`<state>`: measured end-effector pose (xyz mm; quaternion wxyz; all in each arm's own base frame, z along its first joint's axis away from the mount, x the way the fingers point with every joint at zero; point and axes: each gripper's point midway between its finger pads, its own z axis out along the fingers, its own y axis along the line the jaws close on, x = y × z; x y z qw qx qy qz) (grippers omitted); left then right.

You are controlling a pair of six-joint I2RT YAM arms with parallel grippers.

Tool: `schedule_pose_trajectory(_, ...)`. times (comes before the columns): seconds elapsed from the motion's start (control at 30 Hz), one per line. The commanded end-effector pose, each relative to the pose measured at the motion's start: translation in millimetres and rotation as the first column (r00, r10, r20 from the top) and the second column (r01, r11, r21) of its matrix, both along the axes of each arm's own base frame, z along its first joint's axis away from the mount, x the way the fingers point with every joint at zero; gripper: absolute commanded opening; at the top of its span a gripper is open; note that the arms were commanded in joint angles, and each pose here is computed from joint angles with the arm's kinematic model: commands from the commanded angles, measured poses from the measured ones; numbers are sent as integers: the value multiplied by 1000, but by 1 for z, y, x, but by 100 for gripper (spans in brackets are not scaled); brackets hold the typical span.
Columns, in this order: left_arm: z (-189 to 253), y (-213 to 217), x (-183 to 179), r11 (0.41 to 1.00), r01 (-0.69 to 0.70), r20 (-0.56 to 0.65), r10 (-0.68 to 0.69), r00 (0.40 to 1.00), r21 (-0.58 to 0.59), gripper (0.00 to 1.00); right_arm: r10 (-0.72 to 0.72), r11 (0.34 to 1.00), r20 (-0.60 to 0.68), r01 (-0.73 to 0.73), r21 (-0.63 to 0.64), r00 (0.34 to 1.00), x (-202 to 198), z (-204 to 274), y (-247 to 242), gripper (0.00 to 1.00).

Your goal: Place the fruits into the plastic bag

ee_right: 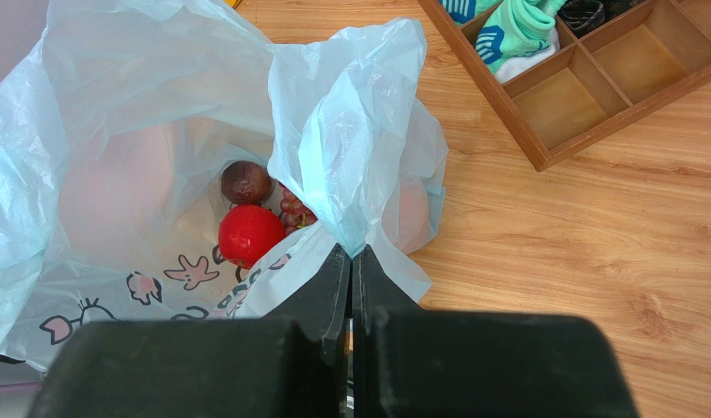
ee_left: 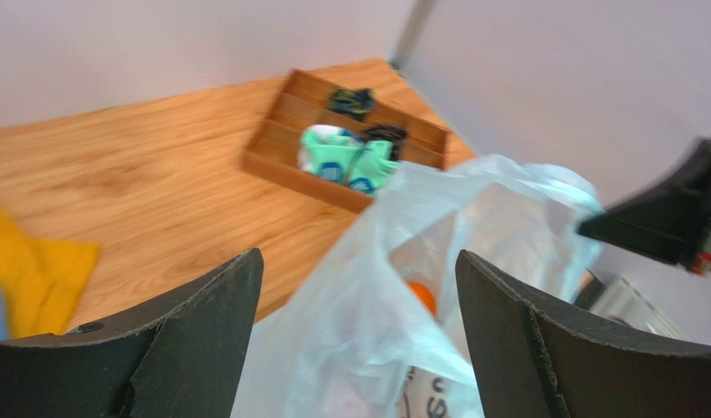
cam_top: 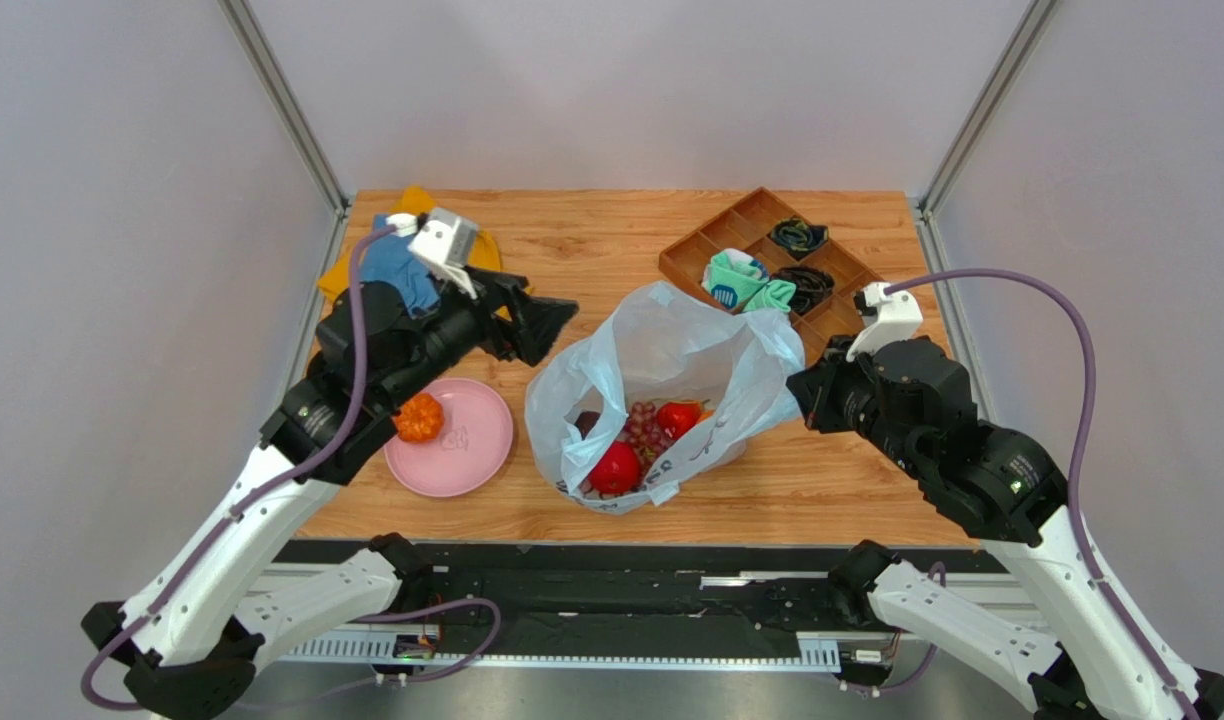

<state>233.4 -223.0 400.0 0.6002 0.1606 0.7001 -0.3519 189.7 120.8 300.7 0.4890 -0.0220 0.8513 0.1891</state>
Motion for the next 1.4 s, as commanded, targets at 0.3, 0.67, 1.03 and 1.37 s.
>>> schedule_pose_trajectory(0.3,-130,167,41,804,-546,-330,595,733,236,94,0,999,26,-1,33,1000,-1,6,1,0)
schedule_pose_trajectory(0.67,-256,226,67,738,-528,-612,659,436,420,94,1,999,35,-3,46,999,-3,8,0,0)
schedule_pose_trajectory(1.03,-315,261,37,624,-449,-618,765,183,640,93,20,998,60,-23,59,998,-5,9,1,0)
schedule_pose_trajectory(1.37,-322,265,27,592,-421,-600,789,130,687,93,40,997,72,-45,65,997,-8,13,3,0)
